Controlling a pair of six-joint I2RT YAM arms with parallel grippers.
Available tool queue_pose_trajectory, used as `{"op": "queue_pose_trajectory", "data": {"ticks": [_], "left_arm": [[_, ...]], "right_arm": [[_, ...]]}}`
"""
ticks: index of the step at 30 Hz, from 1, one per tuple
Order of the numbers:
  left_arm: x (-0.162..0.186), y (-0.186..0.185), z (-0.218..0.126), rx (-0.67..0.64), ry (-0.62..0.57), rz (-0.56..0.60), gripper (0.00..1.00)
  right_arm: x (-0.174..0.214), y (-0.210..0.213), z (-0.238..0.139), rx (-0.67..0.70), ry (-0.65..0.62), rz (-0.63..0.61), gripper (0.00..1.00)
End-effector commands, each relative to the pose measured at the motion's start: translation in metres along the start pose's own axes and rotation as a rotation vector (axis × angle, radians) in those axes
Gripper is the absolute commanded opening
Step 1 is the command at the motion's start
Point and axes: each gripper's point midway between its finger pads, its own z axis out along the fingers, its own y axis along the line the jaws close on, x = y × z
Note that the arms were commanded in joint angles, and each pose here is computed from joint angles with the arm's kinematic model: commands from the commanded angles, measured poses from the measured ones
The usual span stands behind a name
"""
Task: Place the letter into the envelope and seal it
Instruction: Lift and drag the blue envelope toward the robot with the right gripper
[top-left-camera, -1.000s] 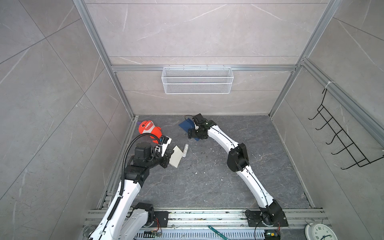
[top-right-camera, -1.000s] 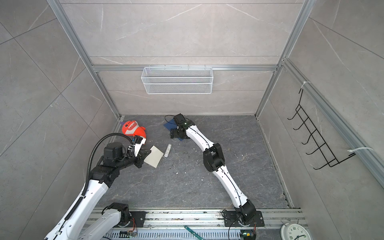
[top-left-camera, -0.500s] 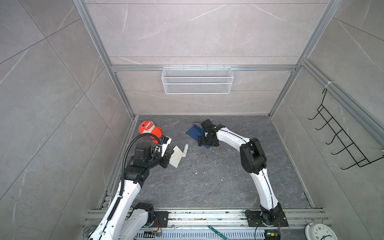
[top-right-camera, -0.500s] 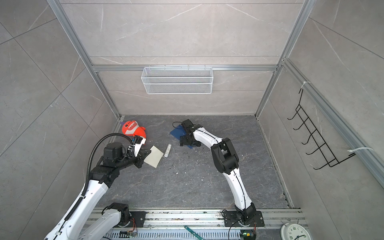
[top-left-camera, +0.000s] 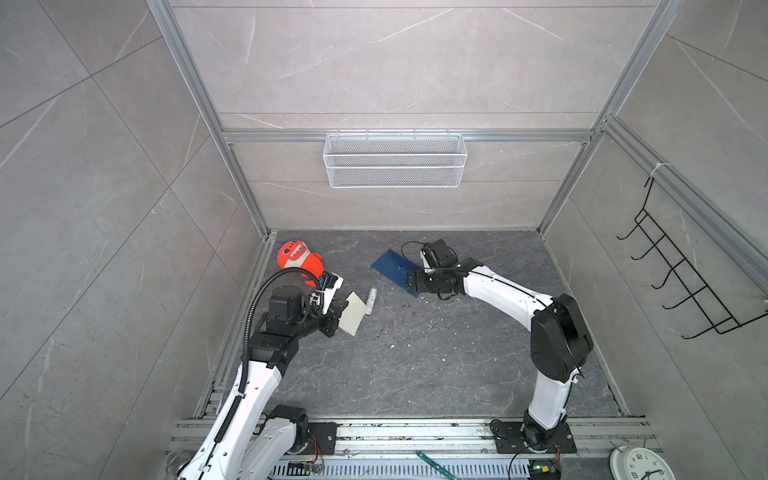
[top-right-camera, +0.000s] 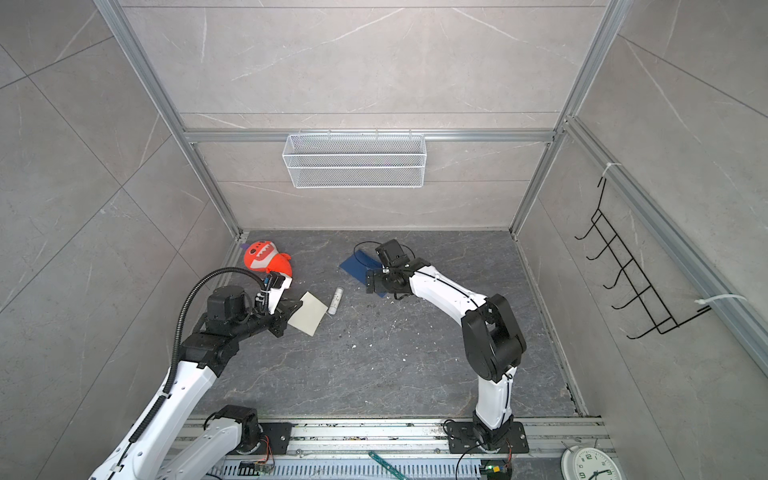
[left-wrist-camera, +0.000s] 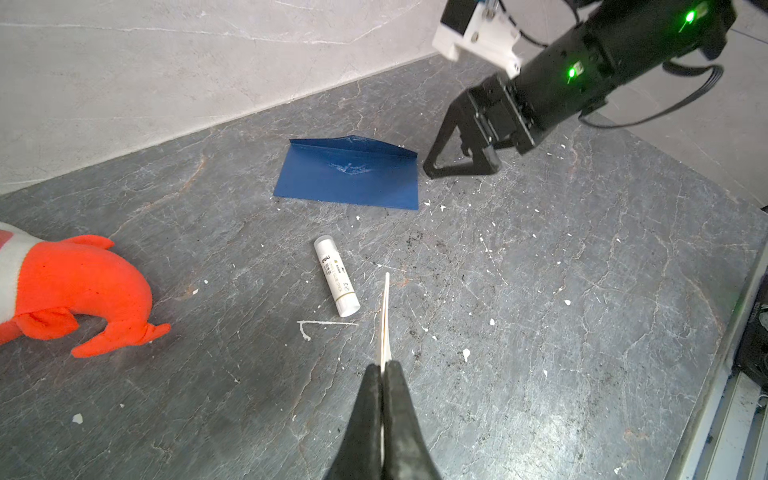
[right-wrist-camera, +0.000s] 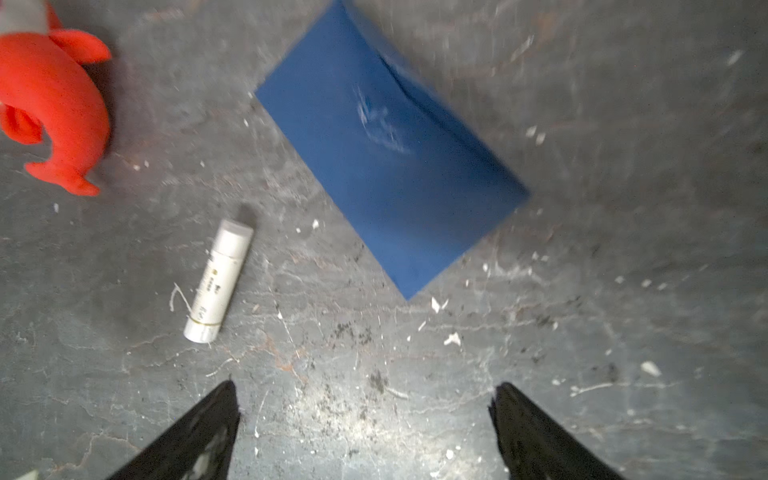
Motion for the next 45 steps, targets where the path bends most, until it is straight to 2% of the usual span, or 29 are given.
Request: {"op": "queue_pose_trajectory", "data": {"ticks": [1, 5, 10, 17, 21, 26, 28, 37, 45], "left_arm": [[-0.013, -0.003, -0.005, 0.013, -0.057, 0.036, 0.0], [-0.014, -0.003, -0.005, 0.013, -0.063, 0.039, 0.0], [-0.013, -0.003, -0.005, 0.013, -0.062, 0.039, 0.0], [-0.013, -0.003, -0.005, 0.012, -0.062, 0.037, 0.0], [-0.012, -0.003, -0.004, 0.013, -0.06, 0.036, 0.0], [-0.012, -0.003, -0.004, 0.014, -0.06, 0.036, 0.0], [-0.012, -0.003, -0.004, 0.013, -0.058, 0.036, 0.0], [-0.011, -0.003, -0.003, 0.016, -0.053, 0.033, 0.0], [-0.011, -0.003, -0.003, 0.015, -0.053, 0.034, 0.0]], "right_arm": [[-0.038, -0.011, -0.01, 0.124, -0.102, -0.18, 0.95], [-0.063, -0.008, 0.003, 0.176, -0.109, -0.344, 0.93], [-0.083, -0.01, 0.029, 0.249, -0.095, -0.466, 0.89], [-0.087, -0.013, 0.08, 0.291, -0.028, -0.536, 0.85], [-0.087, -0.012, 0.104, 0.298, 0.001, -0.544, 0.79], [-0.088, -0.018, 0.129, 0.328, 0.022, -0.545, 0.65], [-0.088, -0.023, 0.135, 0.351, 0.022, -0.542, 0.55], [-0.08, -0.037, 0.15, 0.369, 0.044, -0.525, 0.37], [-0.083, -0.04, 0.143, 0.359, 0.046, -0.491, 0.0]]}}
